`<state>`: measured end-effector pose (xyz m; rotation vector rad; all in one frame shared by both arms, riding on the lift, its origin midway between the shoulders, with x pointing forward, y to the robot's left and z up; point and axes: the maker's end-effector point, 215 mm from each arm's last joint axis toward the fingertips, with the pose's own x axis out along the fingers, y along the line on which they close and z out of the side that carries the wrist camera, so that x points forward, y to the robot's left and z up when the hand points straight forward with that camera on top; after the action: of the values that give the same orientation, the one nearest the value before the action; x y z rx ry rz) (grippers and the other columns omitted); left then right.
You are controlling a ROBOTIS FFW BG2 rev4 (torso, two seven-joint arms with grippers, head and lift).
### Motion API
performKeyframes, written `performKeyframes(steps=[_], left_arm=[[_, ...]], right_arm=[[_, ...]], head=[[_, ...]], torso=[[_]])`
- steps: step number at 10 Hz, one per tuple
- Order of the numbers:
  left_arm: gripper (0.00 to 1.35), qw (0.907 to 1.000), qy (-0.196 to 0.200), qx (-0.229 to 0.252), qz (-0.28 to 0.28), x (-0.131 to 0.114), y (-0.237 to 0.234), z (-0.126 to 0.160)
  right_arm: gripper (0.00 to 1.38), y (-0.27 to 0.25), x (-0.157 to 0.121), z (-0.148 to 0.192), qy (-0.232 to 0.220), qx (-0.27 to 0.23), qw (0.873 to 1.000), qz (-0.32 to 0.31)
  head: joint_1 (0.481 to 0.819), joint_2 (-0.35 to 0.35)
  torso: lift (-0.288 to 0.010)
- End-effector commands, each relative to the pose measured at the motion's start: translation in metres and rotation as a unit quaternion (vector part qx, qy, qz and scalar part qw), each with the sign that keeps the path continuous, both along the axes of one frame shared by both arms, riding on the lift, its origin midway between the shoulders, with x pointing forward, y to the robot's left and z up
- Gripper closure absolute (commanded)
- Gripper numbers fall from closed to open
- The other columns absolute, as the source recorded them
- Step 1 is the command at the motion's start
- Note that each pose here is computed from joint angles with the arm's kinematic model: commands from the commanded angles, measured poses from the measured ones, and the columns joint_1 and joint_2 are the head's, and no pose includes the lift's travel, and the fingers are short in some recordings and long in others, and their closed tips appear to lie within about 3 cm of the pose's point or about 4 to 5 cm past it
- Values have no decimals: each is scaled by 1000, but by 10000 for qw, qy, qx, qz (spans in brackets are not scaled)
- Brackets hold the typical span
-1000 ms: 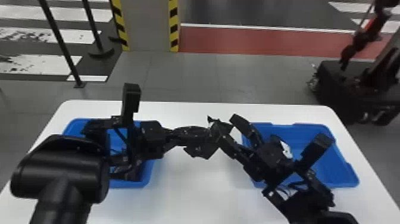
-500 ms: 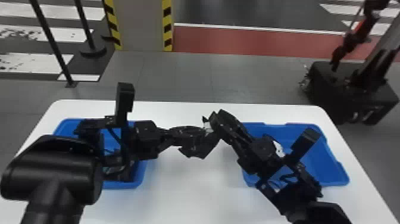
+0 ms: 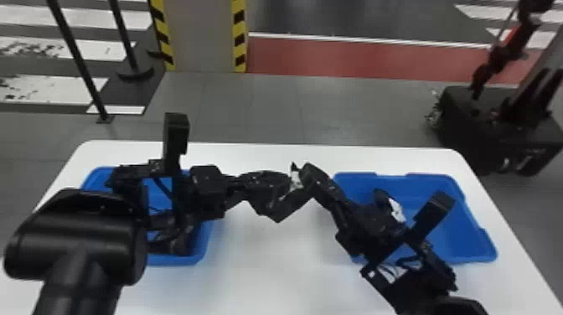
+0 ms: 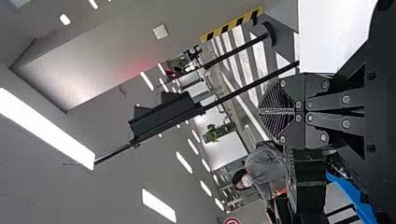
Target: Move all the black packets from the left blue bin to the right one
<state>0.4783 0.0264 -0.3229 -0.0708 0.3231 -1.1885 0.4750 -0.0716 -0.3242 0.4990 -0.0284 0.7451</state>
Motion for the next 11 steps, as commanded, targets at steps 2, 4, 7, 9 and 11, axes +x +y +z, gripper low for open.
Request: performKeyframes(steps=[2,4,7,9,11], left_arm=[[208,9997,156,20,210,0,12,-13],[134,9987,260,-58,428,-5,33,-26],[173,9956,138,-492,787,-18,73,-22],[173,9912,141,-639,1149,-27,110,-21],[174,9873,108,-668,1438,-37,141,-16]], right_arm=[[1279,-22,12,14,-179,13,9996,-234],[1279,-64,24,33,-429,-181,9969,-631],[1279,-152,50,16,-336,-752,9863,-1428],[1279,-211,55,-21,8,-939,9756,-1987],[1279,-249,49,-37,174,-1049,9656,-2374]], head=[[695,-54],[695,-67],[695,-110],[695,-140],[695,-164]], torso=[[-110],[-110],[-110],[-110],[-110]])
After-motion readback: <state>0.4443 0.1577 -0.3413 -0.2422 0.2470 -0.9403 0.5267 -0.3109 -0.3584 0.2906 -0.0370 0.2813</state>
